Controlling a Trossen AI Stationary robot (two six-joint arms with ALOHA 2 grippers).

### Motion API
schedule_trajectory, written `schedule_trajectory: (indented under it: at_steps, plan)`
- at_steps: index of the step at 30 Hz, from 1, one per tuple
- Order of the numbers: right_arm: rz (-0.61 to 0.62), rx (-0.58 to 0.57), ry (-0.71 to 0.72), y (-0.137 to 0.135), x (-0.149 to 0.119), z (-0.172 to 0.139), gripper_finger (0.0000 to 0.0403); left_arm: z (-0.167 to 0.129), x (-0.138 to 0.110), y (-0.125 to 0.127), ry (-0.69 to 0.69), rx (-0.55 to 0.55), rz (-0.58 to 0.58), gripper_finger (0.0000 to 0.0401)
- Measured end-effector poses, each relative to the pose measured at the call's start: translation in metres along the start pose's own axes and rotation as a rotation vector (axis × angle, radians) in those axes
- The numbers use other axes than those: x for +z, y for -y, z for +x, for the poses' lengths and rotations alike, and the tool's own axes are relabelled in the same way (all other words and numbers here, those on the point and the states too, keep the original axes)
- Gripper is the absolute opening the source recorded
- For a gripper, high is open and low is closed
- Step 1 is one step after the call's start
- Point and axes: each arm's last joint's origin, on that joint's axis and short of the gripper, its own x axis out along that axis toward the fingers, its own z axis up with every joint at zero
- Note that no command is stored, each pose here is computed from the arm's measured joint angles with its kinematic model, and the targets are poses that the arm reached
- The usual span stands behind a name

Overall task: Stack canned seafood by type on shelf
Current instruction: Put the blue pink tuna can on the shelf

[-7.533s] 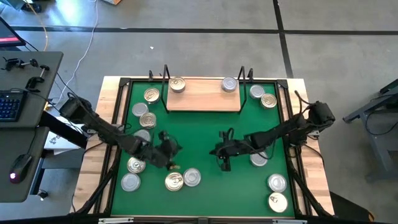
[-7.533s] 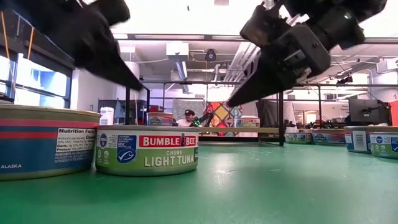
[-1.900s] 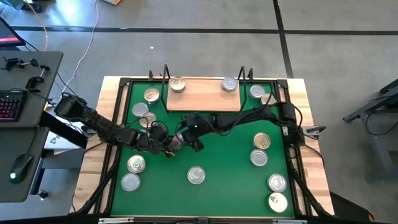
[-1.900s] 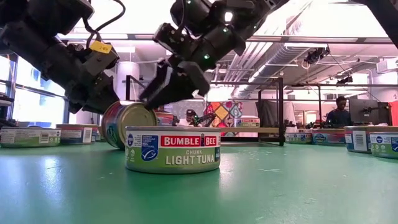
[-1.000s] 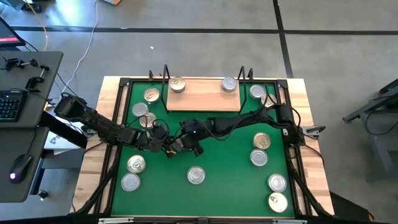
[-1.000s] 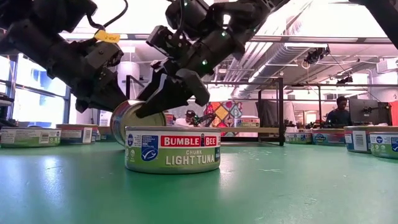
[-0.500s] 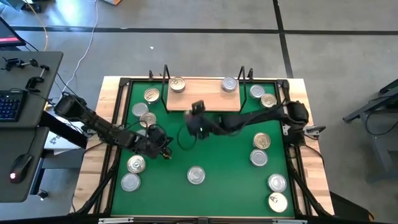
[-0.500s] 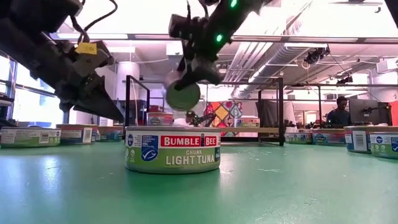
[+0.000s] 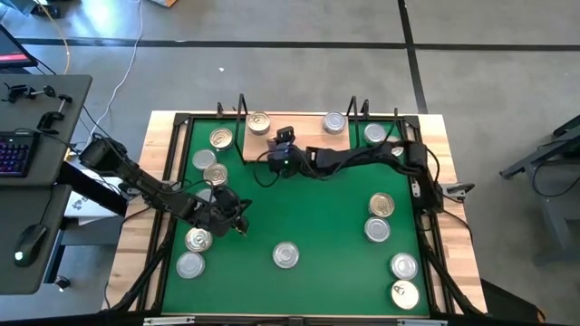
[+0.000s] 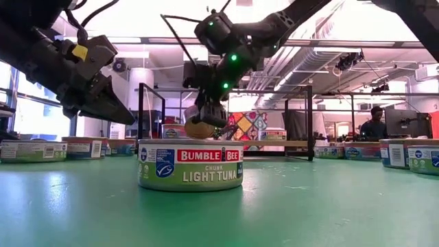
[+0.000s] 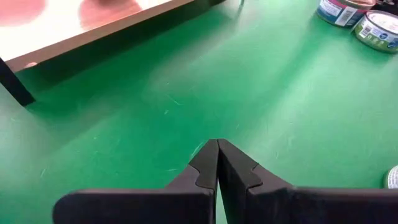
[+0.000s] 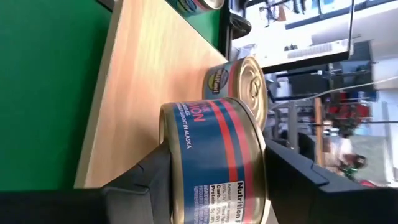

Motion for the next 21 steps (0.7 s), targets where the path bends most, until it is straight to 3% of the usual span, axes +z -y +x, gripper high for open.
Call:
schedule_trajectory:
  at_steps: [9, 15, 21]
  plan:
    - [-0.017, 0.031, -0.015, -0.005, 0.0, -0.003, 0.0186, 0.0, 0.0, 0.0, 0.001, 0.0, 0.0, 0.0]
    - [-0.041, 0.11, -0.02, -0.017, -0.005, 0.001, 0.0259, 0.0, 0.0, 0.0, 0.001, 0.0, 0.0, 0.0]
    - [-0.041, 0.13, -0.024, -0.015, -0.005, -0.002, 0.0261, 0.0, 0.0, 0.0, 0.001, 0.0, 0.0, 0.0]
